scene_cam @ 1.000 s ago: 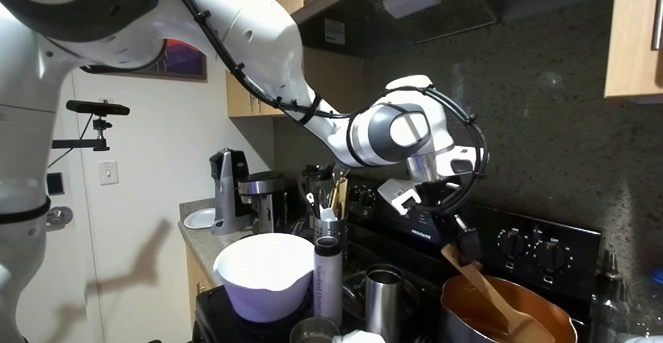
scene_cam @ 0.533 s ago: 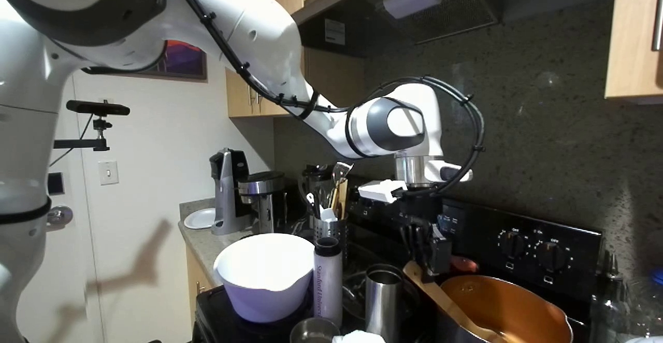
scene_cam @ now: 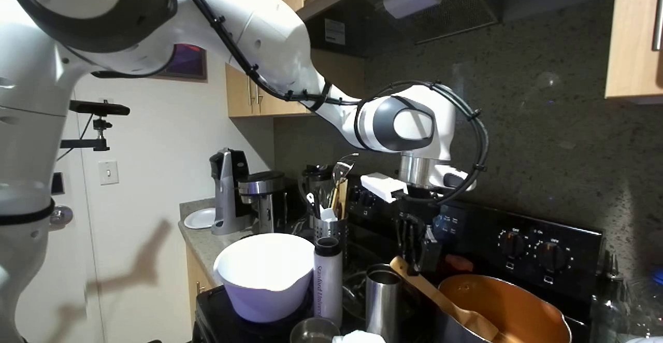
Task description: Use the wooden spatula from the stove to stir the contents in the pot on the upper right plate of the stove, place the spatula back on the stove
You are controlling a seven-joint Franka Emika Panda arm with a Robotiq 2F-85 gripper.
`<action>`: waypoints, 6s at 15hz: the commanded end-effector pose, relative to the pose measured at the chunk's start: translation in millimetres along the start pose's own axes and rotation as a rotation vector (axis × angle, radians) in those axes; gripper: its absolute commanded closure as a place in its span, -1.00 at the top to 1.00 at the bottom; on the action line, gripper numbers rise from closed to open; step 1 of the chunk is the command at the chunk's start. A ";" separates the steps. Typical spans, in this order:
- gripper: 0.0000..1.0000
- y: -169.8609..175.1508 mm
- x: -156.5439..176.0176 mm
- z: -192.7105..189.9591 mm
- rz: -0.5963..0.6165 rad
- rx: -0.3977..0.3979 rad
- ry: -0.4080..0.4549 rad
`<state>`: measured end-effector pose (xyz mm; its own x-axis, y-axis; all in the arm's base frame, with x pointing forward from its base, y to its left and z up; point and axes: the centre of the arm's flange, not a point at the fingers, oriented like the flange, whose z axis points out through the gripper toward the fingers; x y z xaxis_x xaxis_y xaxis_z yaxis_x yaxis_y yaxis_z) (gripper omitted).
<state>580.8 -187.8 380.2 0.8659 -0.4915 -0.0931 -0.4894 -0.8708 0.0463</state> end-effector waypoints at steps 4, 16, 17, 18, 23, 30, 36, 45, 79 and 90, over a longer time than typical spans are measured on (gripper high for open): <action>-0.92 6.5 7.6 -21.1 0.105 0.162 0.193; -0.92 21.1 -43.3 -105.8 -0.118 0.154 0.109; -0.92 22.3 -48.0 -113.4 -0.141 0.158 0.090; -0.92 23.9 -54.2 -121.6 -0.163 0.169 0.074; -0.92 29.7 -68.4 -141.1 -0.235 0.191 0.000; -0.92 65.2 -54.7 -113.1 -0.220 0.184 -0.079; -0.92 87.3 -43.0 -79.9 -0.249 0.201 -0.196; -0.92 78.0 -41.2 -47.1 -0.360 0.276 -0.429; -0.92 96.8 18.8 32.0 -0.509 0.406 -0.117; -0.92 98.2 27.7 32.9 -0.494 0.408 -0.105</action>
<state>553.3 -286.7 349.4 0.9945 -0.0128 -0.1044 -0.0544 -0.9120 -0.4066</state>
